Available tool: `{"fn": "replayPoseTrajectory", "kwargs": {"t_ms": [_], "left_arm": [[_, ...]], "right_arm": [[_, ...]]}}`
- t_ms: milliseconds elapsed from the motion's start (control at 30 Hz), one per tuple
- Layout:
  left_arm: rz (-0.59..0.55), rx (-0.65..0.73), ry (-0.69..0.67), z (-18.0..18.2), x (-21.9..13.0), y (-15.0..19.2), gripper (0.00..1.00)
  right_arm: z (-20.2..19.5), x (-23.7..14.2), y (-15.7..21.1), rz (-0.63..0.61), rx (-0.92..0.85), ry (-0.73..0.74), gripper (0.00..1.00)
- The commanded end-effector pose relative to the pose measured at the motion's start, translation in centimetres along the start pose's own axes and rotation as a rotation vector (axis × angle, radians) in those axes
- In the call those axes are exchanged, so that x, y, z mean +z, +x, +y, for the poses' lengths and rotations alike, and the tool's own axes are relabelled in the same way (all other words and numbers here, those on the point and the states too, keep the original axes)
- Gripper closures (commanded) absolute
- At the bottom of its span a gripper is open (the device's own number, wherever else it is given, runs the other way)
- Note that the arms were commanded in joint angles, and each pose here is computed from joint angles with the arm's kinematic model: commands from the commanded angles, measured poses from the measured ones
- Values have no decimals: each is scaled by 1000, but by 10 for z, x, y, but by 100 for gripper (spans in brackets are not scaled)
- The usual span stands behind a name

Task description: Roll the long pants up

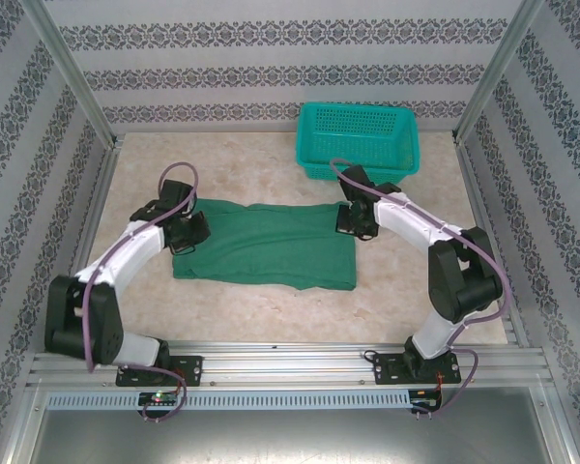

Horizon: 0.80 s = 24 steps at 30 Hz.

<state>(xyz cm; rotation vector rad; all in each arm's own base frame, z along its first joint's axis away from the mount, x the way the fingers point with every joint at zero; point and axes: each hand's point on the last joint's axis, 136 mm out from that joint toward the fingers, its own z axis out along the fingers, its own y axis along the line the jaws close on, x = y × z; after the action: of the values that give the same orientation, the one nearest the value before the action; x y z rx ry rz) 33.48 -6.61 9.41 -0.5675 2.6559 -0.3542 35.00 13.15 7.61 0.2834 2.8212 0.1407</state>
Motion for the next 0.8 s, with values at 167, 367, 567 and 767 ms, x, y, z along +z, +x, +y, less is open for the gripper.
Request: {"fn": "replayPoseTrajectory", "kwargs": {"t_ms": [167, 367, 567, 767], "left_arm": [[112, 76, -17, -9, 70, 2, 77], [155, 102, -89, -13, 112, -22, 88], [169, 200, -52, -59, 160, -78, 72], [139, 296, 55, -137, 184, -112, 66]], "right_arm": [[20, 55, 23, 153, -80, -12, 100], [45, 57, 77, 246, -186, -42, 100], [69, 42, 167, 349, -348, -45, 100], [107, 11, 239, 402, -486, -155, 100]]}}
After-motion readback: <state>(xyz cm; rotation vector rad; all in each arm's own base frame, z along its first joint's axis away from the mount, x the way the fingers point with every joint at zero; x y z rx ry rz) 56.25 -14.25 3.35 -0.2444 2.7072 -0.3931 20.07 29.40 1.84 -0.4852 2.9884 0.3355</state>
